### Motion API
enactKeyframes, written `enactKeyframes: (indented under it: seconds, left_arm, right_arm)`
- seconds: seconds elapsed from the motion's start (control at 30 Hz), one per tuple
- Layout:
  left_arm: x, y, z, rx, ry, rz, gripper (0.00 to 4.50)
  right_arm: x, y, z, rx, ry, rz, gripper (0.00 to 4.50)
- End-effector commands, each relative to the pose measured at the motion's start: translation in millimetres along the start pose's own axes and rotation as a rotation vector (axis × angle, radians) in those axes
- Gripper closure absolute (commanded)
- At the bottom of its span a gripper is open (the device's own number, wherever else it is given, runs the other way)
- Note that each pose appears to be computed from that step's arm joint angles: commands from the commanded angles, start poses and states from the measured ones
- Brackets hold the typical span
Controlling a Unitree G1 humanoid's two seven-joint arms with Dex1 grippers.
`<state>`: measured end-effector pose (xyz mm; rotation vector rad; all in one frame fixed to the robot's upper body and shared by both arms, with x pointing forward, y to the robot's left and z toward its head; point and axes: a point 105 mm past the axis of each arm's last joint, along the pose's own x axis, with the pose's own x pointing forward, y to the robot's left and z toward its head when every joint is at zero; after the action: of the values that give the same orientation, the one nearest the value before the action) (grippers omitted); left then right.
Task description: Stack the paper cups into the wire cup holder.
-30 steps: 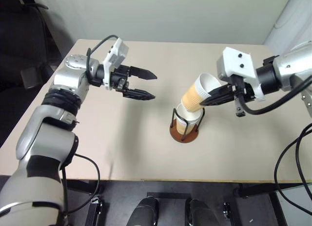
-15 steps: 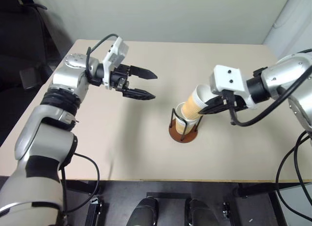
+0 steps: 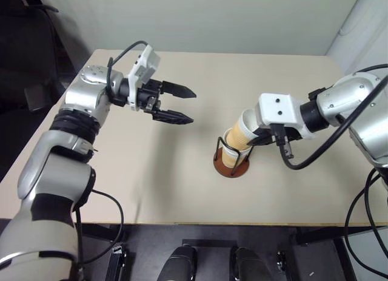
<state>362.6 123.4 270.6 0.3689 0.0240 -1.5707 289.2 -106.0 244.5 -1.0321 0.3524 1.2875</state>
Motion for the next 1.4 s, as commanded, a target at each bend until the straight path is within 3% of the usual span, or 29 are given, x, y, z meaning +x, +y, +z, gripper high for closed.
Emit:
enactKeyframes:
  seconds: [0.03, 0.23, 0.4, 0.53, 0.73, 0.9, 1.4]
  left_arm:
    - [-3.0, -3.8, 11.1, 0.040, -0.015, -0.028, 0.00]
    - [-1.7, -3.4, 10.5, 0.037, -0.022, -0.029, 0.00]
    - [-3.9, -1.0, 10.3, 0.028, -0.037, -0.010, 0.00]
    - [-13.5, 5.7, 15.9, -0.023, -0.089, 0.043, 0.00]
    - [-38.9, 19.1, 1.0, -0.119, -0.166, 0.223, 0.00]
    - [-43.7, 25.2, -7.2, -0.161, -0.215, 0.311, 0.00]
    - [-112.6, 52.5, 0.0, -0.139, -0.300, 0.798, 0.00]
  right_arm:
    - [-5.1, -1.6, 11.5, -0.017, -0.031, -0.012, 3.31]
    - [-14.6, -8.1, 36.9, 0.080, -0.177, -0.029, 1.16]
    - [-34.1, -16.8, 45.1, 0.170, -0.265, -0.098, 1.16]
    - [-54.9, -24.8, 31.4, 0.275, -0.311, -0.225, 1.16]
    - [-77.5, -23.4, -42.7, 0.538, -0.306, -0.487, 1.16]
    - [-79.3, -21.3, -74.5, 0.602, -0.280, -0.566, 1.16]
    - [-43.9, -37.7, -82.3, 0.604, -0.349, -0.593, 1.16]
